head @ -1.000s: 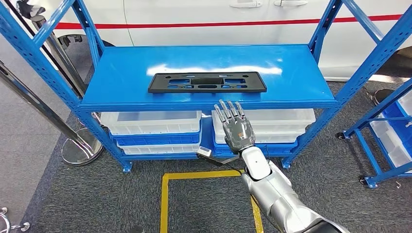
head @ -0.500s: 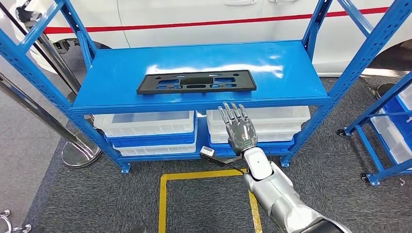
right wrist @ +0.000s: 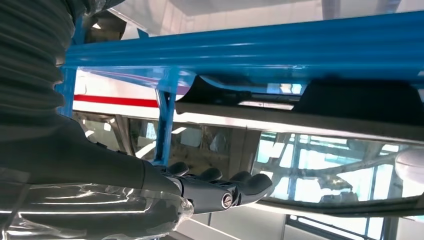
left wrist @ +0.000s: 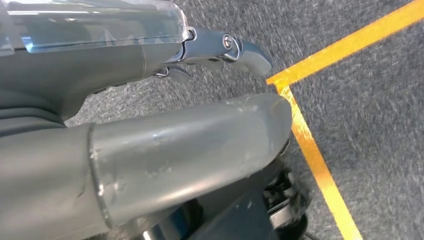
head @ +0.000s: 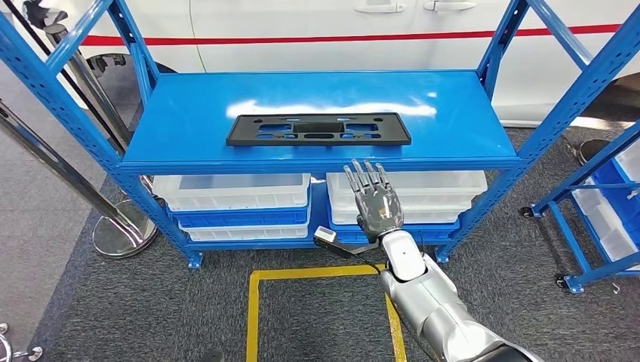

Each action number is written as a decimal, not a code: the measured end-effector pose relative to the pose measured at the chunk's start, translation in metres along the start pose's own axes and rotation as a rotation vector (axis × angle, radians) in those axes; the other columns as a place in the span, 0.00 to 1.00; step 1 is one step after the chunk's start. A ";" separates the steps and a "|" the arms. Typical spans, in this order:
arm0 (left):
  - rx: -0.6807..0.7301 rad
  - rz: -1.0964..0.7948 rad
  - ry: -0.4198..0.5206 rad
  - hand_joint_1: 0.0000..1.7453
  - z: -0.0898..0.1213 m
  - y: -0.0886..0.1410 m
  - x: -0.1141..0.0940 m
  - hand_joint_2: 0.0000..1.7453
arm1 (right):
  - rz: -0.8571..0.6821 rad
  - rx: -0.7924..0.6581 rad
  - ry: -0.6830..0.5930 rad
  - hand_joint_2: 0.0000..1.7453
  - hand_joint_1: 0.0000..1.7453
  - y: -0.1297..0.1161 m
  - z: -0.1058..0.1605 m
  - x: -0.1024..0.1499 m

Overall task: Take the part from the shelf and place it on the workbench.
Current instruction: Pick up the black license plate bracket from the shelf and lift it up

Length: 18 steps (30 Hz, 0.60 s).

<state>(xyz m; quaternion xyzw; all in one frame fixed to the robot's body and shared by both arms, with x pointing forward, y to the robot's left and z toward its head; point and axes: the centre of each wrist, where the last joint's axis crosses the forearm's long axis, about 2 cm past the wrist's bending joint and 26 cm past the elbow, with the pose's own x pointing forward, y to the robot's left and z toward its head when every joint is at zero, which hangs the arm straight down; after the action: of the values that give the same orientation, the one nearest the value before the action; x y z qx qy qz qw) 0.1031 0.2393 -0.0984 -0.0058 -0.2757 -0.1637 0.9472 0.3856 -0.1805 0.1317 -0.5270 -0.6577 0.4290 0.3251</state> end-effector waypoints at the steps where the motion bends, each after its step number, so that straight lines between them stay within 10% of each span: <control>1: 0.000 0.000 0.000 0.00 0.000 0.000 0.000 0.00 | -0.002 -0.007 0.004 1.00 0.00 -0.001 -0.001 -0.001; 18: -0.004 -0.018 -0.002 0.00 0.001 0.001 -0.004 0.00 | -0.028 -0.062 0.034 1.00 0.00 -0.010 0.000 0.002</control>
<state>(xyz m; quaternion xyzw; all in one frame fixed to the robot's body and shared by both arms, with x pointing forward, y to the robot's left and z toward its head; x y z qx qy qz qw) 0.0995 0.2414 -0.0994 -0.0053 -0.2766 -0.1729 0.9453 0.3809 -0.1797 0.1404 -0.5349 -0.6722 0.3949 0.3258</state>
